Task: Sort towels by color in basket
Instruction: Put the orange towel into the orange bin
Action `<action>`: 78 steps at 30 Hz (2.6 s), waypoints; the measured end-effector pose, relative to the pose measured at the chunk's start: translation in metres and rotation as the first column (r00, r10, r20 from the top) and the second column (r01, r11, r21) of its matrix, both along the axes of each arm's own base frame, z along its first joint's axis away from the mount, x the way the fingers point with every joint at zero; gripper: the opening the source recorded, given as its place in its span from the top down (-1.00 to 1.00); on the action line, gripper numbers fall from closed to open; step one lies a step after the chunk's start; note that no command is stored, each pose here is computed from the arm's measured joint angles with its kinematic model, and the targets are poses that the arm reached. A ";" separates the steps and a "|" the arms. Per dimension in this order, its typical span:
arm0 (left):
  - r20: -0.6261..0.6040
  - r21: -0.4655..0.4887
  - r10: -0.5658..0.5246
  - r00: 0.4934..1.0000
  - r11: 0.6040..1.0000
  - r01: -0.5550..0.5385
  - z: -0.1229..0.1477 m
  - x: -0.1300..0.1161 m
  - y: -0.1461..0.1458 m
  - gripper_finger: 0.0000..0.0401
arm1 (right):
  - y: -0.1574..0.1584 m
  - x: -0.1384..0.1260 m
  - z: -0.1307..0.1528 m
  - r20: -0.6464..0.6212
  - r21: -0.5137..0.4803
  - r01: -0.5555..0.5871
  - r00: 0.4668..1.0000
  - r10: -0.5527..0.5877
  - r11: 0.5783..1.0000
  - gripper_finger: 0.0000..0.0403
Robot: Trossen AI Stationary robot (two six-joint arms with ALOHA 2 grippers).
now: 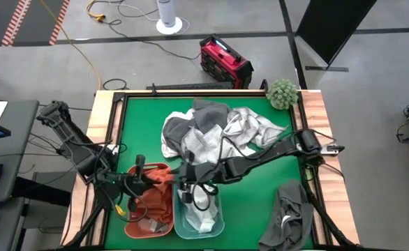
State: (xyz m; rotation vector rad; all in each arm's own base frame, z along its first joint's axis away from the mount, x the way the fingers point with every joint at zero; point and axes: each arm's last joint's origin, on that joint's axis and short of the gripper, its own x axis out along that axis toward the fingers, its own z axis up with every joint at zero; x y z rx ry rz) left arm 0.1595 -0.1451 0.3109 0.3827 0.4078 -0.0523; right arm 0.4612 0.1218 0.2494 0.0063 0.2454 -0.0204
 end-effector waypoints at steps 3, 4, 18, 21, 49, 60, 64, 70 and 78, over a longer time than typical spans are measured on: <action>0.025 0.049 0.035 0.999 0.998 -0.036 -0.006 0.001 0.001 1.00 | 0.000 0.014 -0.008 -0.001 0.012 -0.041 0.999 0.041 0.999 0.20; 0.033 0.059 0.044 0.999 0.997 -0.045 -0.009 0.002 0.002 1.00 | 0.001 0.019 -0.012 -0.005 0.013 -0.054 0.999 0.054 0.998 0.20; 0.091 0.076 0.115 0.989 0.990 -0.122 -0.011 0.008 0.008 1.00 | 0.012 0.054 -0.035 -0.080 0.031 -0.158 0.984 0.160 0.987 0.20; 0.095 0.062 0.122 0.988 0.990 -0.128 -0.010 0.006 0.010 1.00 | 0.016 0.052 -0.036 -0.122 0.028 -0.167 0.978 0.169 0.986 0.20; -0.245 -0.305 0.216 0.945 0.908 -0.287 -0.106 0.000 0.036 1.00 | 0.037 0.033 -0.024 -0.227 0.047 -0.196 0.953 0.201 0.980 0.20; -0.291 -0.332 0.162 0.943 0.907 -0.258 -0.108 0.000 0.035 0.78 | 0.030 0.028 -0.022 -0.298 0.038 -0.184 0.936 0.187 0.982 0.20; -0.283 -0.335 0.144 0.948 0.911 -0.239 -0.103 0.001 0.033 0.45 | 0.026 0.020 -0.013 -0.346 0.033 -0.178 0.921 0.179 0.983 0.20; -0.287 -0.350 0.125 0.950 0.909 -0.226 -0.101 0.000 0.033 -0.01 | 0.016 0.008 0.008 -0.381 0.046 -0.150 0.911 0.156 0.988 0.20; -0.241 -0.378 0.092 0.966 0.908 -0.181 -0.067 -0.008 0.040 -0.17 | 0.008 -0.013 0.040 -0.409 0.017 -0.112 0.906 0.109 0.994 0.20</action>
